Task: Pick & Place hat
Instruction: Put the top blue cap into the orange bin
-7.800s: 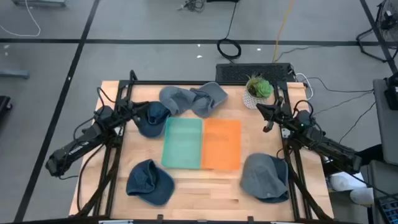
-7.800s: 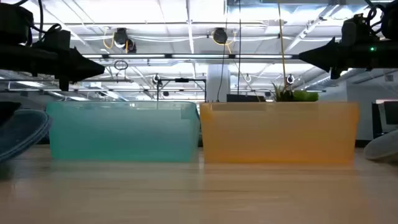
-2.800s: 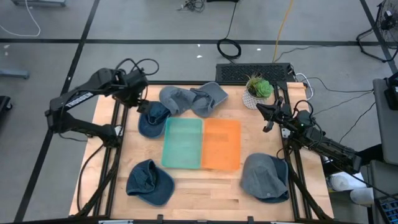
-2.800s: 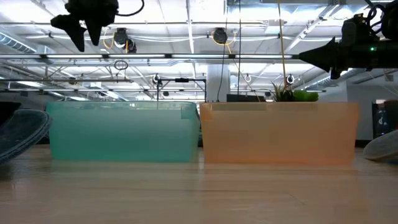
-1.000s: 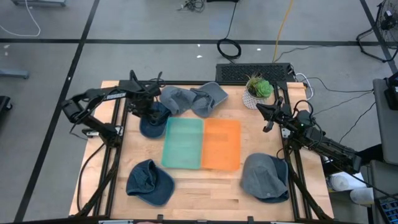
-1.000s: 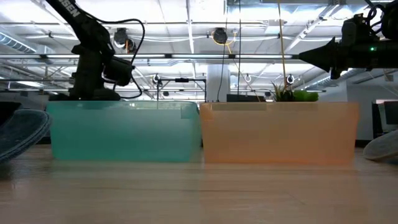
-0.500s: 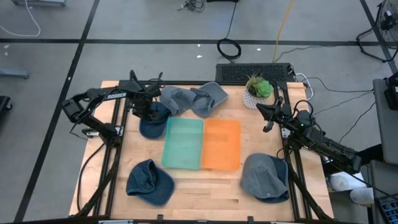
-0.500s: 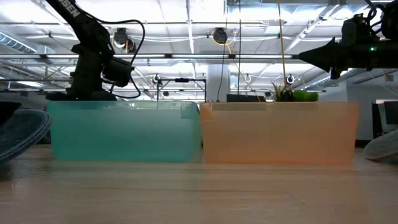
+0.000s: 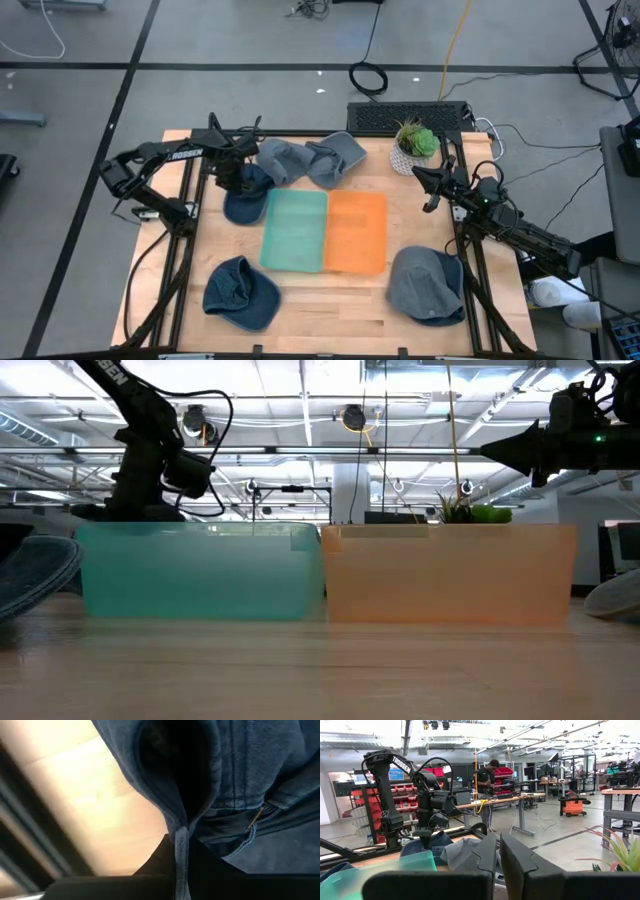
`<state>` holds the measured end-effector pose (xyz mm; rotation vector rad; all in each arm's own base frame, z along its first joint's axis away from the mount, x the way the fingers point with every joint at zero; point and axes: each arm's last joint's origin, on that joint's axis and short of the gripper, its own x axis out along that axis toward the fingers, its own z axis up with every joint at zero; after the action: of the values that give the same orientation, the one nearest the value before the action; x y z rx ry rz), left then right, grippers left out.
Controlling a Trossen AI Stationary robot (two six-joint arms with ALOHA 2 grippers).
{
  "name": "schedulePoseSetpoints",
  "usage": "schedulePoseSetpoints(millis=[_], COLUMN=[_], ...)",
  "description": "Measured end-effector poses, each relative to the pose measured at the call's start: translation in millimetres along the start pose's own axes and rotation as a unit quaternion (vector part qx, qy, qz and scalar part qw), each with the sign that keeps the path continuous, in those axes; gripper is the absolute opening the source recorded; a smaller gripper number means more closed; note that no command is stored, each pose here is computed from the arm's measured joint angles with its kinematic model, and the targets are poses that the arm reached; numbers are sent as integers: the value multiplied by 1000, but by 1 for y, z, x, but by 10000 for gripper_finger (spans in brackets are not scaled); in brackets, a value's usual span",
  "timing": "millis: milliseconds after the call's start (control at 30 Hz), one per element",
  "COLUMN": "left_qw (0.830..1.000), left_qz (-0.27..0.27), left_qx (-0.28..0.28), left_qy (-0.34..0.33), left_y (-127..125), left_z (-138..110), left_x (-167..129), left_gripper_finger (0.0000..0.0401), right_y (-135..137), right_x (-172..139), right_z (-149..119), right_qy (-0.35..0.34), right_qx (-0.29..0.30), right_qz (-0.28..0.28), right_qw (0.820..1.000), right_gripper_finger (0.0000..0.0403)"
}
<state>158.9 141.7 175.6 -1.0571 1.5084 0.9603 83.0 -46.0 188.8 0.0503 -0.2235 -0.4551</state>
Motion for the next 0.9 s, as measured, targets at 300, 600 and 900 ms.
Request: schedulePoseSetpoints(millis=[300,600,900], left_qw=[998,985,972], left_qz=[10,-56,-71], left_qx=[-8,6,66], left_qy=[-57,-163,-213], left_y=[14,26,36], left_z=[-22,-47,-69], left_x=[-41,-96,-144], left_gripper_finger=[13,13,13], right_y=[0,0,0], right_x=[0,0,0], right_z=[0,0,0], right_qy=[0,0,0], right_qx=[0,0,0], right_qz=[0,0,0], right_qw=[1000,1000,1000], right_gripper_finger=[16,16,16])
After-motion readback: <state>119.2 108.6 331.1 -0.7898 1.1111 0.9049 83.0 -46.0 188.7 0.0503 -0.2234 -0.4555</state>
